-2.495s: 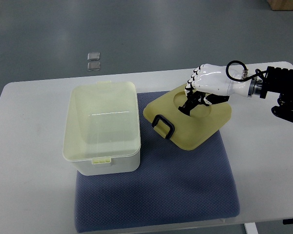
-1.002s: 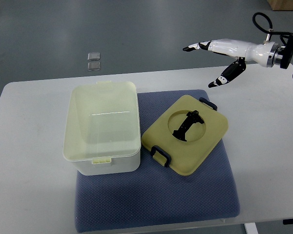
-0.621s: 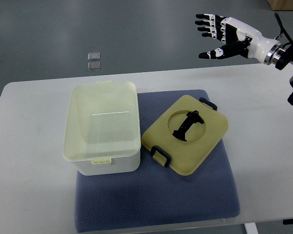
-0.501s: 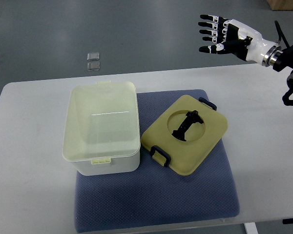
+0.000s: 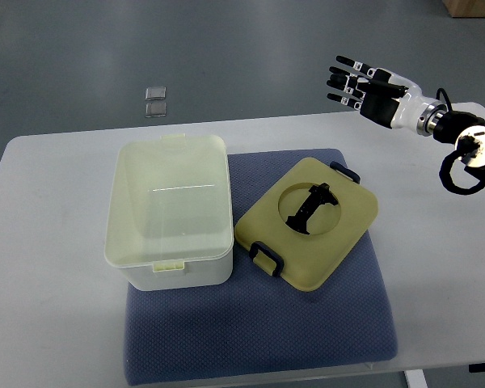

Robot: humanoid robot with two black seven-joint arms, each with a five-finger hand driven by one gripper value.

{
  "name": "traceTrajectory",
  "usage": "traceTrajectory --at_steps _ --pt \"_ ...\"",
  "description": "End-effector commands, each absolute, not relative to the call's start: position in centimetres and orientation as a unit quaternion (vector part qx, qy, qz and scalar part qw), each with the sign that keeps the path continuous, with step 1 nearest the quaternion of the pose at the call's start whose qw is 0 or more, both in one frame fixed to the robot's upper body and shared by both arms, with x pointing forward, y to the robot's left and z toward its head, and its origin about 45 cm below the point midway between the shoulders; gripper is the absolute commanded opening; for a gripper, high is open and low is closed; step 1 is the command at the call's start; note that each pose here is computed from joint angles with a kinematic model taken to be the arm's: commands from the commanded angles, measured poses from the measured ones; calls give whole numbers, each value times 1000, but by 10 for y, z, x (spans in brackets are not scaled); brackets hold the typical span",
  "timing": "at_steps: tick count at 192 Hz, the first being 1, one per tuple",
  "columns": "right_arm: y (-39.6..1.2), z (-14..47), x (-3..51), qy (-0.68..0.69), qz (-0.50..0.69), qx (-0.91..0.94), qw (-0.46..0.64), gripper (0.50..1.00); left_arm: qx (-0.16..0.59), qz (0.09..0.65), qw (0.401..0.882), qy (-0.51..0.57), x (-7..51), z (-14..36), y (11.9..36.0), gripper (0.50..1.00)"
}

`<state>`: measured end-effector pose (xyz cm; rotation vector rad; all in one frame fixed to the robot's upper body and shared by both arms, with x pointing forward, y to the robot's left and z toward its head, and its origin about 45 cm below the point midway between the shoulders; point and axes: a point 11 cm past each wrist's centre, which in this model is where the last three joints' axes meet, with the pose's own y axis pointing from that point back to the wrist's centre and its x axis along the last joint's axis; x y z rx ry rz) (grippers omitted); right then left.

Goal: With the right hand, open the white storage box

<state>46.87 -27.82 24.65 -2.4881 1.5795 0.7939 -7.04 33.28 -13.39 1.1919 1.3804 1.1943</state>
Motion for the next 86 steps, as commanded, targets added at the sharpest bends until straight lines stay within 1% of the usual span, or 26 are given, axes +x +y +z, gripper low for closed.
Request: traceTrajectory --at_steps 1,49,86 --pt "-272 237 465 511 273 -813 49 936 485 486 462 561 -70 -134 333 1000" --pt "-256 217 457 504 297 -809 63 936 485 486 462 561 -70 -134 333 1000" --pt "-254 220 456 491 297 -816 70 936 485 486 463 562 -70 -134 333 1000"
